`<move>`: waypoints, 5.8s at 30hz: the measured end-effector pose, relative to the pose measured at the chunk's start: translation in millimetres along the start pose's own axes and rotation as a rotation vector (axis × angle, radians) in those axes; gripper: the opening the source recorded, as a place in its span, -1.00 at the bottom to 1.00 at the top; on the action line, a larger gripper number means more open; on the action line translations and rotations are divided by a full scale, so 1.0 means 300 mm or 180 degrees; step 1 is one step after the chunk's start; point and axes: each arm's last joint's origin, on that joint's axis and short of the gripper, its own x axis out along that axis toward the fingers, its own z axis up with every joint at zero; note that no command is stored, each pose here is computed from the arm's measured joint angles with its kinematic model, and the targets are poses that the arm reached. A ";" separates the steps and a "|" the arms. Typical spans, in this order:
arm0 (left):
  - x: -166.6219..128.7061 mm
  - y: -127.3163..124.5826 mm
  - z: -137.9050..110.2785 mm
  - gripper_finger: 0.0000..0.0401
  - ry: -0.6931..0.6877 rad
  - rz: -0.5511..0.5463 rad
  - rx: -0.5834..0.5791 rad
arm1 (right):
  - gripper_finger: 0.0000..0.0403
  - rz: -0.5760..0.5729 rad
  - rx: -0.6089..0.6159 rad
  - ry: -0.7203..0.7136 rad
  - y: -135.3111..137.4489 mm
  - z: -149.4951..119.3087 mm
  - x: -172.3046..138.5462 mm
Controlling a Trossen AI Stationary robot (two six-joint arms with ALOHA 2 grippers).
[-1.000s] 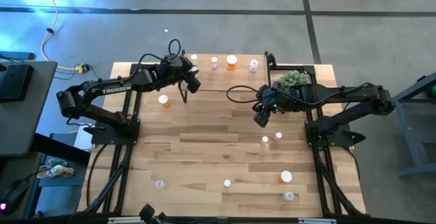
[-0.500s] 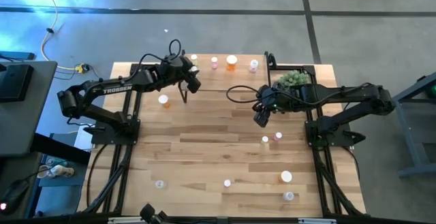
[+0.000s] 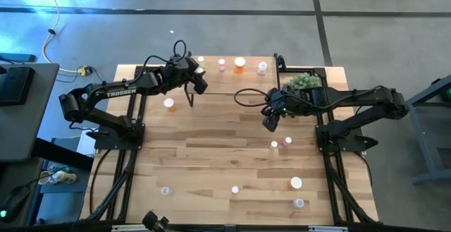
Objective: Pick and place medicine bottles onto shelf by color
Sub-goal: Put the bottom green pill bottle aligned with the other green pill bottle on the shelf, then put the top pink pill bottle aligned with the other pink pill bottle on the shelf
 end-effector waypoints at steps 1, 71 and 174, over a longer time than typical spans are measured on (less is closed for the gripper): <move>0.000 0.000 0.000 -0.04 0.0000 -0.0002 -0.0002 | -0.07 0.0000 0.0000 0.0000 0.000 0.000 0.000; -0.267 -0.301 -0.150 0.16 -0.0558 -0.2167 -0.0116 | -0.07 -0.0301 0.1310 0.0896 -0.066 -0.490 0.003; -0.252 -0.288 -0.226 0.16 0.0105 -0.1716 0.0153 | -0.51 -0.0607 0.0808 -0.0829 -0.149 0.190 -0.093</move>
